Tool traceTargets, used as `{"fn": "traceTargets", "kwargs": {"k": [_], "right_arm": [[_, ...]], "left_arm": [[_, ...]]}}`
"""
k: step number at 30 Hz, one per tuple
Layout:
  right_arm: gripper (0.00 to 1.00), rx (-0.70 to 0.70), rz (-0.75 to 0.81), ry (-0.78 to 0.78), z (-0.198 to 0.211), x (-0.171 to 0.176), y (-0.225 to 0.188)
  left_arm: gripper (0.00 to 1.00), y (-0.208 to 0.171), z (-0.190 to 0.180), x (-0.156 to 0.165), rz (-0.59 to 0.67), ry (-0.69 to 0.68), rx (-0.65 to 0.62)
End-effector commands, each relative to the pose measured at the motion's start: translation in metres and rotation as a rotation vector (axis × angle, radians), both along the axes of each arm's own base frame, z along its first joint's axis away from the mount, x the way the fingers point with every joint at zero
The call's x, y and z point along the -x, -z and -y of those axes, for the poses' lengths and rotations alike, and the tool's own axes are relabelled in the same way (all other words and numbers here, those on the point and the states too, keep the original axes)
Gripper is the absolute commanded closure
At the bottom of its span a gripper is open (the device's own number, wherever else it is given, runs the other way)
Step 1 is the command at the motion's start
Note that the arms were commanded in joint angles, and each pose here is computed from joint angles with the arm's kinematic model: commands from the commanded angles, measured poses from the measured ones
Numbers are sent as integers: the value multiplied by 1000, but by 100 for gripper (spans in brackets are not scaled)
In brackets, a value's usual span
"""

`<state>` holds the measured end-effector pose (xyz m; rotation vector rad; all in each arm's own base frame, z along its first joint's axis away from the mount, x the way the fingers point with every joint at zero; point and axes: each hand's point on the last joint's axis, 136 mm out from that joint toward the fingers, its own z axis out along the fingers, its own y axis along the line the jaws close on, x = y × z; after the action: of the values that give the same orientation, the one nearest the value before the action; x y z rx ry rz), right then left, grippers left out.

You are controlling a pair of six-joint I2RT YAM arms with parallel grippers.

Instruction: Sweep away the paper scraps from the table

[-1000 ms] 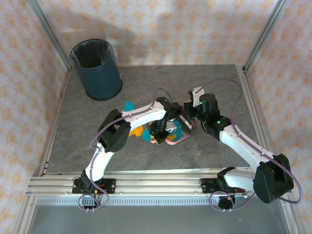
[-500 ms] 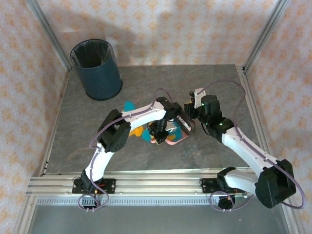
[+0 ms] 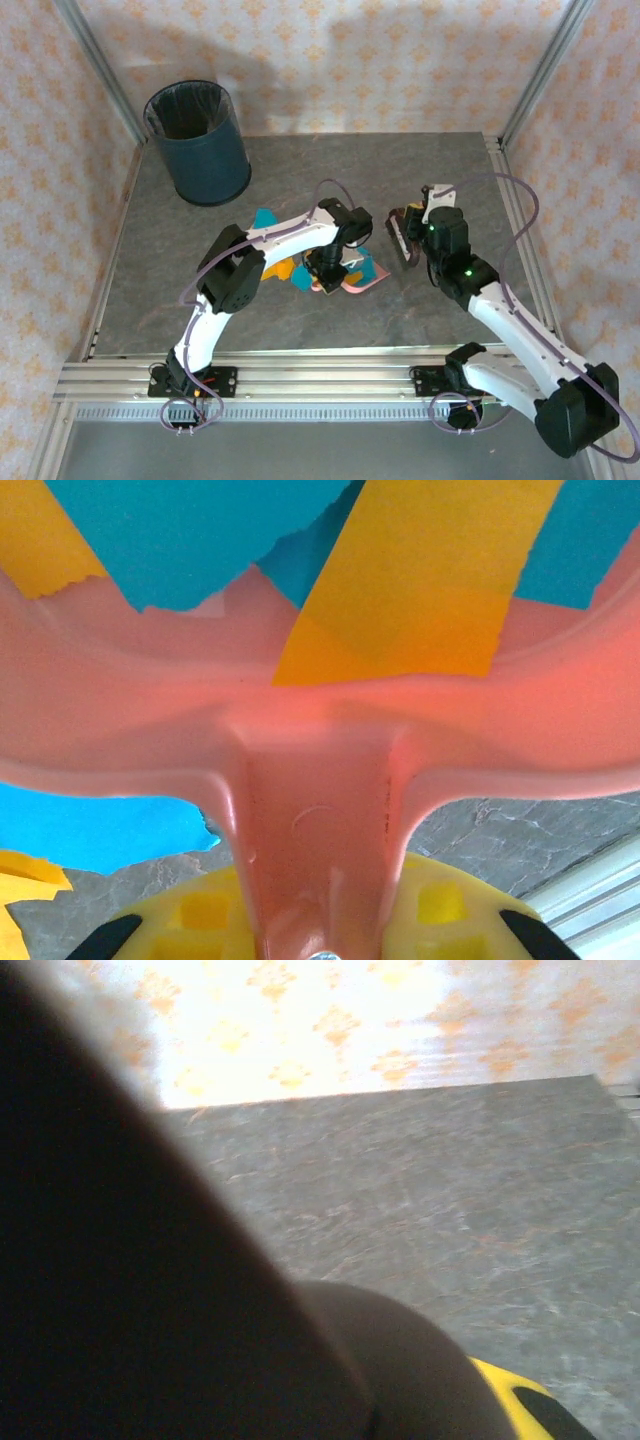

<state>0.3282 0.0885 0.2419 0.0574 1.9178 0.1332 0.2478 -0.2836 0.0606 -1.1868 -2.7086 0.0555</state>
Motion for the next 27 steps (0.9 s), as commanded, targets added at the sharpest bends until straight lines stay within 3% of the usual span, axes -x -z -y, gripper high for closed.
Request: {"fn": "traceTargets", "kwargs": {"k": [1,15,27], "right_arm": [[100,1,51,157,29,6,-11],[100,32,3,169,35,16,7],[100,9,-36,-3,5,14,9]], "left_arm": [[100,-28,-3,-17,103,-44,52],[100,-77,-28,-58,221,-185,136],[100,-141,-57,-99,345,-314,222]]}}
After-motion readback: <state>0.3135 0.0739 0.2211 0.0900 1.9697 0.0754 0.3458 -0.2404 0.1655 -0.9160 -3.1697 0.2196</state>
